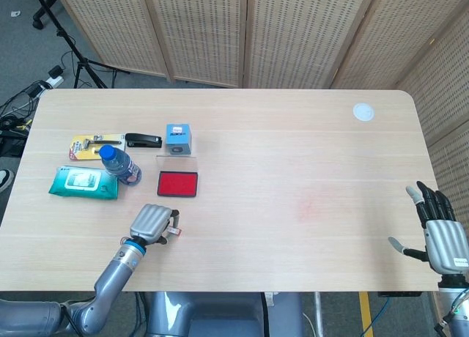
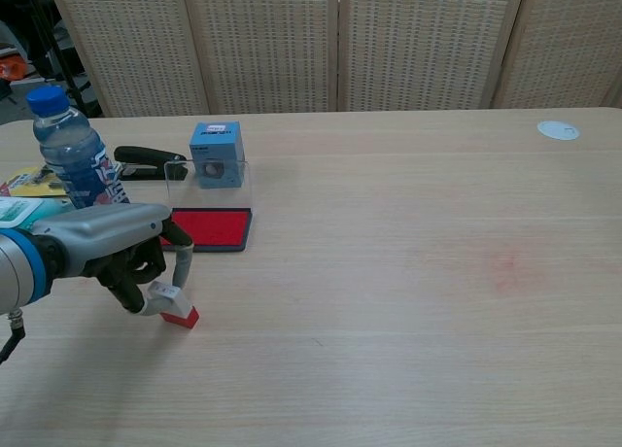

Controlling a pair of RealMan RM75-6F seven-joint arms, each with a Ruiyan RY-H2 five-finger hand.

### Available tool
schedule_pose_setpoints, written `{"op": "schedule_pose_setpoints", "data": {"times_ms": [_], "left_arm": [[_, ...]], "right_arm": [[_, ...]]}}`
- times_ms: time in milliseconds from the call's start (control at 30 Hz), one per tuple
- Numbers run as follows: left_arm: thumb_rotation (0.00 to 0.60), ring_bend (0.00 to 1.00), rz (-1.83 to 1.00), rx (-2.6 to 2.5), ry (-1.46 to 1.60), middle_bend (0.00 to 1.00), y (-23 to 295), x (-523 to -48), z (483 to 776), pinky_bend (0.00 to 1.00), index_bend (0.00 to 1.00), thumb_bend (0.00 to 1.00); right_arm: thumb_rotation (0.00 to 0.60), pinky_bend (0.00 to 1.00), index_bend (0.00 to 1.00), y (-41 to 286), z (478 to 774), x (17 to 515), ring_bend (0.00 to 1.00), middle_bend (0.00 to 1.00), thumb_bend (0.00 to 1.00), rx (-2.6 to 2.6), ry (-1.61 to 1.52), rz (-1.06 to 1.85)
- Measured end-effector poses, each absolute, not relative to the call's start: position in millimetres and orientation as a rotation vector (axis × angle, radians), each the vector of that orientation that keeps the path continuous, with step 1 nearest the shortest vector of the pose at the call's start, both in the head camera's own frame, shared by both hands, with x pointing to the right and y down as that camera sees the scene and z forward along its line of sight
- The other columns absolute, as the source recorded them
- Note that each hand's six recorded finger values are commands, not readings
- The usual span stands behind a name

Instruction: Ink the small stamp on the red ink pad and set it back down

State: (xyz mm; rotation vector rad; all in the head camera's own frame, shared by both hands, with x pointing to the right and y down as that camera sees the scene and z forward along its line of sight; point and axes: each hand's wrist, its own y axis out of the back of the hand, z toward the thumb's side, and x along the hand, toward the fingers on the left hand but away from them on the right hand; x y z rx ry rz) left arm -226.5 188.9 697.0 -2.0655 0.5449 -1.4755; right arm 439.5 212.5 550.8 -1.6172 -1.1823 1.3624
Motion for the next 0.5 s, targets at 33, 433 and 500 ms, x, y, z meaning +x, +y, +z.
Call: {"op": "schedule_pose_setpoints", "data": {"times_ms": [33, 433, 500], "left_arm": [[0.600, 0.93, -1.475, -2.065, 0.546, 0.96, 188.4, -226.5, 696.7, 0.84, 0.62, 0.33], [0.600, 0.93, -1.436, -2.075, 0.616, 0.96, 154.4, -221.1, 671.4, 0.84, 0.62, 0.34], [0.600, 0.93, -1.432, -2.076, 0.616, 0.96, 145.3, -217.9, 665.5, 0.84, 0.62, 0.34]], "right_arm": [[0.600, 0.00, 0.00, 212.4, 550.7, 439.5, 0.00, 0.00, 0.00, -1.617, -1.182, 1.362], [0.600, 0.00, 0.00, 211.6, 551.9, 439.9, 0.00, 0.00, 0.00, -1.618, -1.182, 1.365], [0.600, 0.00, 0.00, 211.1, 552.8, 440.4, 0.00, 0.00, 0.00, -1.618, -1.182, 1.370]]}}
